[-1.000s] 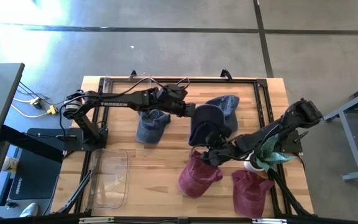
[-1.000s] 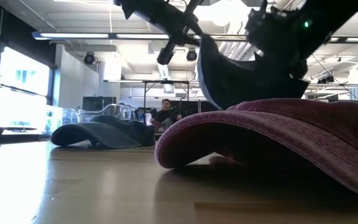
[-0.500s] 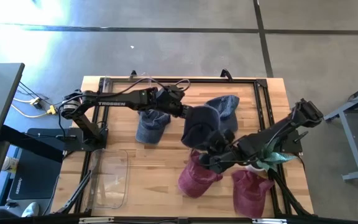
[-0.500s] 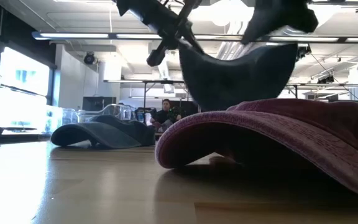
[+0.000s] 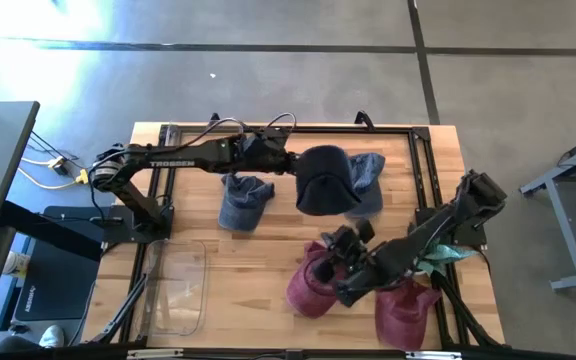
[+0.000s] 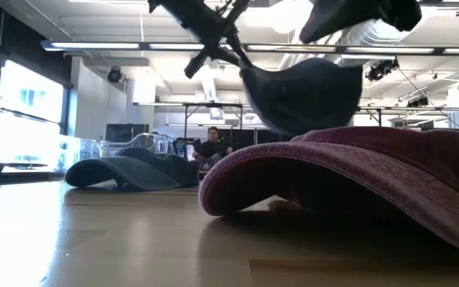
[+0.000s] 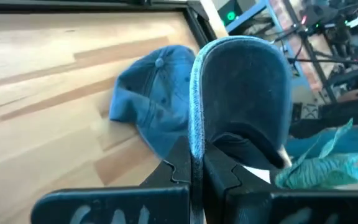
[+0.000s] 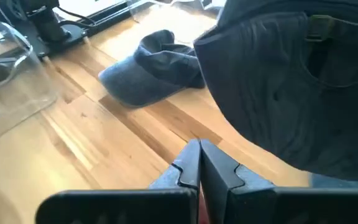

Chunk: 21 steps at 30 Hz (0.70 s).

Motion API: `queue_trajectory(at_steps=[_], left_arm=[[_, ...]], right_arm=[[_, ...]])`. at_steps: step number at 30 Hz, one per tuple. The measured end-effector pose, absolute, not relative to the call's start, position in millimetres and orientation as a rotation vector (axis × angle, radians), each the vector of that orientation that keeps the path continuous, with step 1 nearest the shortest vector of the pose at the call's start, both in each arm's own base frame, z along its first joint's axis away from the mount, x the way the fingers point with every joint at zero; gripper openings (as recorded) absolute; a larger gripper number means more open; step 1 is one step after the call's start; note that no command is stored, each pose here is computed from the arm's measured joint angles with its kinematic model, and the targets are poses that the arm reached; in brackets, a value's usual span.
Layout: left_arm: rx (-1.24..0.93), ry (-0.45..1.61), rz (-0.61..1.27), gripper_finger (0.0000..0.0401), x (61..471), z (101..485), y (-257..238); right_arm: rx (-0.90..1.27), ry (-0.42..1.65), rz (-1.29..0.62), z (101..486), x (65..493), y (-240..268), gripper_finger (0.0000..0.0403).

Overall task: Pick & Place hat
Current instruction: Put the bottom blue cap into the top transparent bin

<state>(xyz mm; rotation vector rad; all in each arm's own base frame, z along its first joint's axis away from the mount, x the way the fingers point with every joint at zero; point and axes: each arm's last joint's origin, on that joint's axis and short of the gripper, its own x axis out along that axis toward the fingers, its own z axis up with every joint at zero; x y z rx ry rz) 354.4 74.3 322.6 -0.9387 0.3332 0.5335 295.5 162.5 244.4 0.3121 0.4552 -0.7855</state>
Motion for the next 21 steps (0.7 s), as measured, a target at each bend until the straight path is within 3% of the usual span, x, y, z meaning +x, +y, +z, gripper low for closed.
queue_trajectory(at_steps=[5, 21], left_arm=[[-0.927, 0.293, 0.5, 0.0, 338, 343, 80], [-1.024, 0.275, 0.389, 0.0, 320, 364, 76]], right_arm=[[0.163, 0.454, -0.819, 221, 306, 168, 0.0], [-0.492, 0.597, -0.897, 240, 331, 114, 0.0]])
